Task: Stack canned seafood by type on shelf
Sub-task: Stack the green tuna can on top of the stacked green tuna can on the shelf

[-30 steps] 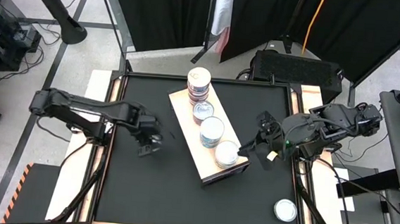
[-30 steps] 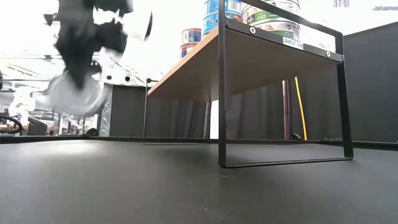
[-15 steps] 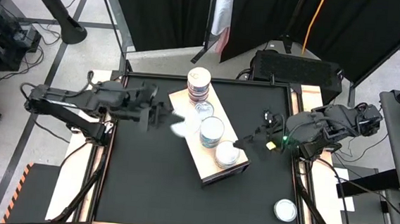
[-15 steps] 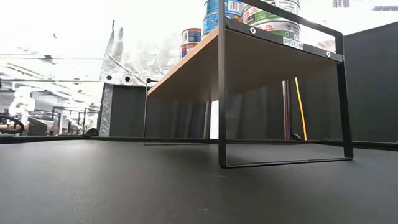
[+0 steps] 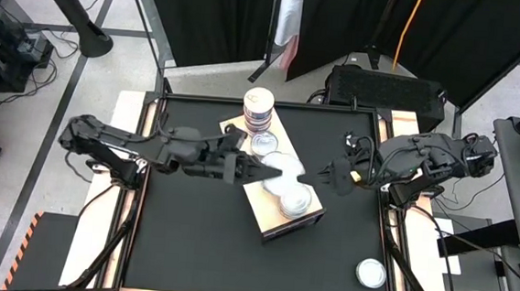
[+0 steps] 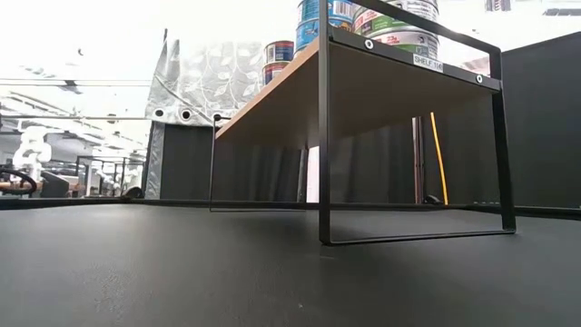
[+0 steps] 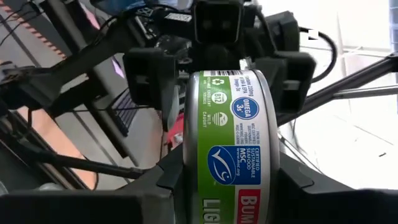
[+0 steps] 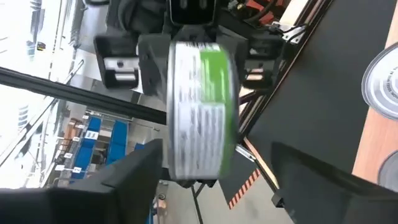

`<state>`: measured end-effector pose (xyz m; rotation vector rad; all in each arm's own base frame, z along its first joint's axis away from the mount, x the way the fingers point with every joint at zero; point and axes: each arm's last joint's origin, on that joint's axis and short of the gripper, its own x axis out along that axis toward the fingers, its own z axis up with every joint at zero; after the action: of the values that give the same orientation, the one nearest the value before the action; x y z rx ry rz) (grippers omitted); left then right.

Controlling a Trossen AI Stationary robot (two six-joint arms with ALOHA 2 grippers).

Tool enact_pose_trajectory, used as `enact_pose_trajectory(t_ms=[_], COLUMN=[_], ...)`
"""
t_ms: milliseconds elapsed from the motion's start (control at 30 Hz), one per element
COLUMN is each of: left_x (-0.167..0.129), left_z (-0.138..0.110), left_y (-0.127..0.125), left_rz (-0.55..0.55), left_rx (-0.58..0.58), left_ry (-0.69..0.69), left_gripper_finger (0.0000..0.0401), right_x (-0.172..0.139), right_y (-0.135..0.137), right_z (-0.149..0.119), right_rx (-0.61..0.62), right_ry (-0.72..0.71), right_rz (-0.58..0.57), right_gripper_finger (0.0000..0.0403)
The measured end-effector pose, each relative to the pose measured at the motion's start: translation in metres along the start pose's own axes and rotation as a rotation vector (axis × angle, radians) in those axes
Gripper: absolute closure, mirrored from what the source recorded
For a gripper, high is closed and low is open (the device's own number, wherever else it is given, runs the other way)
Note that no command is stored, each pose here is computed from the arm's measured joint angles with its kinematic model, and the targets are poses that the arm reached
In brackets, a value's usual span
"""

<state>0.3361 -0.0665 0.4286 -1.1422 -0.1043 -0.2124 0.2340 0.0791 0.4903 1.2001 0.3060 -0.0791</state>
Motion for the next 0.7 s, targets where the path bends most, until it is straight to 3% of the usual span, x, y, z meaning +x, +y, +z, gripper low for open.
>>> enact_pose_trajectory(t_ms=[167, 300, 400, 633, 700], left_x=[0.0076, 0.0078, 0.0087, 0.0107, 0.0106], left_z=[-0.0058, -0.0043, -0.0037, -0.0049, -0.0049], left_y=[0.0065, 0.0062, 0.0082, 0.0098, 0.0094], left_rz=[0.033, 0.037, 0.046, 0.044, 0.043], left_rx=[0.007, 0.010, 0.012, 0.029, 0.036], left_ry=[0.002, -0.019, -0.025, -0.029, -0.030], left_gripper_finger=[0.0263, 0.0263, 0.0261, 0.0245, 0.0245], right_x=[0.0000, 0.0000, 0.0000, -0.0001, 0.0000], right_y=[-0.0002, -0.0005, -0.0018, -0.0042, -0.0042], right_z=[-0.0006, -0.0008, -0.0011, -0.0018, -0.0017], right_rx=[0.002, -0.013, -0.019, -0.055, -0.057], right_ry=[0.006, 0.008, 0.012, 0.019, 0.018], right_rz=[-0.002, -0.005, -0.017, -0.042, -0.043], right_gripper_finger=[0.0078, 0.0095, 0.0138, 0.0285, 0.0297])
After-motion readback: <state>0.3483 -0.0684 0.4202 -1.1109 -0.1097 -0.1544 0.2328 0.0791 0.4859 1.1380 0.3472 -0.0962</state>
